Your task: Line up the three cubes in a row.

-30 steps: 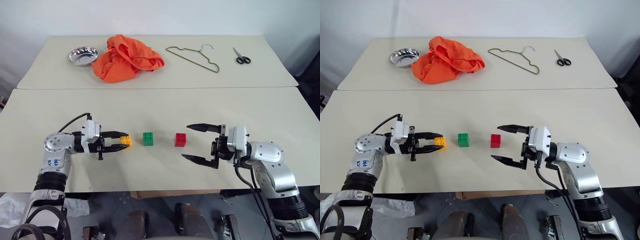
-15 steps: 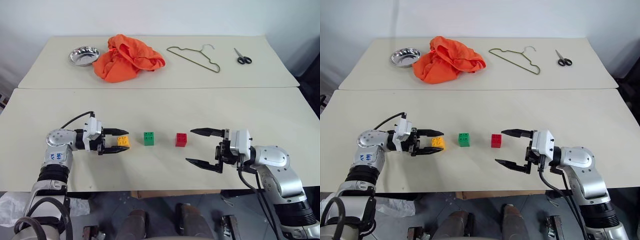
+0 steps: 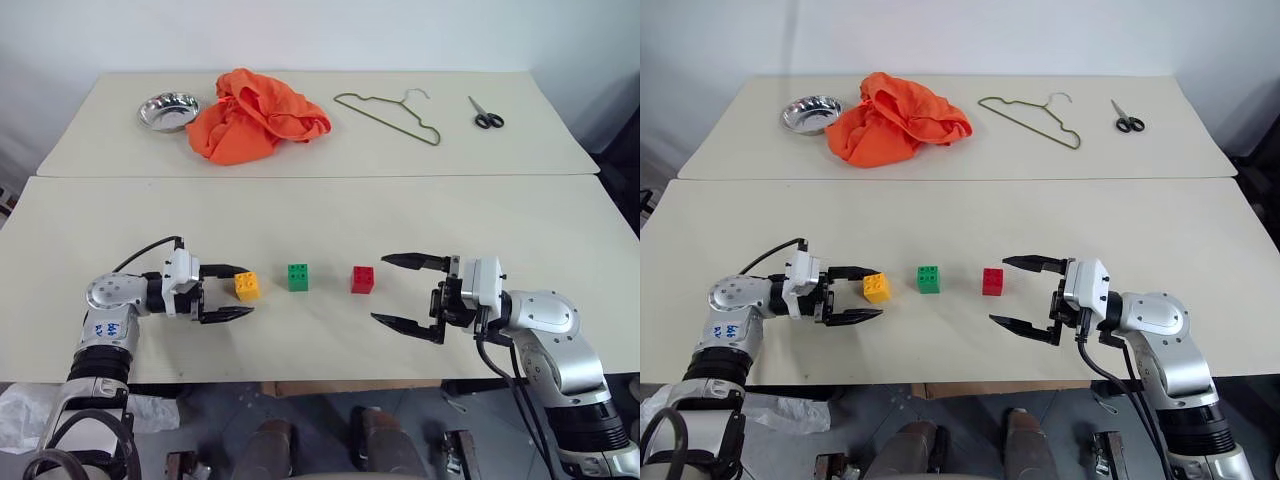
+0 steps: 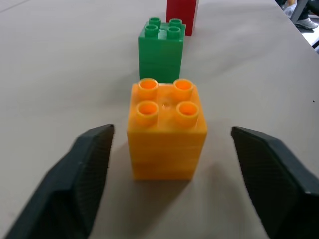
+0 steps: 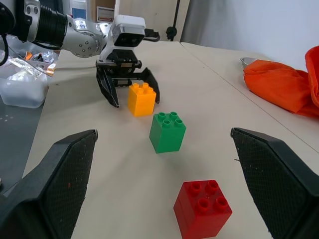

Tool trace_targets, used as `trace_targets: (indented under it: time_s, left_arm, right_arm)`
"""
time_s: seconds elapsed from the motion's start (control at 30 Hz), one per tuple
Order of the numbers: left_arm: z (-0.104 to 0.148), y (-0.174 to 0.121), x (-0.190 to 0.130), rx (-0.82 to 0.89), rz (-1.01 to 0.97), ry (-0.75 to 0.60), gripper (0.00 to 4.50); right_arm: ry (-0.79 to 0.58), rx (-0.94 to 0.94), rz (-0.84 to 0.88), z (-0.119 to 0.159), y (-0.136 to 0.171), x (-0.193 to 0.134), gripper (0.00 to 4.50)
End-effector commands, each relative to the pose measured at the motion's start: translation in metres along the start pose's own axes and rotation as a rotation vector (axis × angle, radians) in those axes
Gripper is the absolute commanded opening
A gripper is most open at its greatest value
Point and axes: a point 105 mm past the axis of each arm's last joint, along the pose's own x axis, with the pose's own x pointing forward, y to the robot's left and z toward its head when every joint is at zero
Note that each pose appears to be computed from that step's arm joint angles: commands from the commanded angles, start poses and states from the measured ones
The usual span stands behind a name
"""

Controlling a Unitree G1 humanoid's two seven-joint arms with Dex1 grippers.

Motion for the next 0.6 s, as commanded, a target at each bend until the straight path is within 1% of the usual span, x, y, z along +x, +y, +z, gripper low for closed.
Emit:
trace_targets:
  time_s: [0.03, 0.13, 0.17, 0.27, 0.6]
  left_arm:
    - [0.009, 0.008, -0.005, 0.043, 0.012, 0.006, 2.58]
    - [0.008, 0.012, -0.003, 0.052, -0.006, 0.023, 1.63]
    - [0.007, 0.014, -0.002, 0.056, -0.011, 0.031, 1.47]
    - [0.008, 0.021, 0.000, 0.080, -0.052, 0.069, 1.48]
    - [0.008, 0.021, 0.006, 0.088, -0.164, 0.107, 1.48]
  right_arm:
    - [-0.024, -0.033, 0.010, 0.007, -0.002, 0.001, 4.50]
    - [-0.017, -0.037, 0.015, 0.007, -0.004, -0.001, 4.50]
    - [-0.012, -0.037, 0.016, 0.007, -0.004, -0.002, 4.50]
    - [0.005, -0.043, 0.011, 0.007, -0.005, -0.007, 4.50]
    - [0.039, -0.043, -0.012, 0.005, -0.003, -0.017, 4.50]
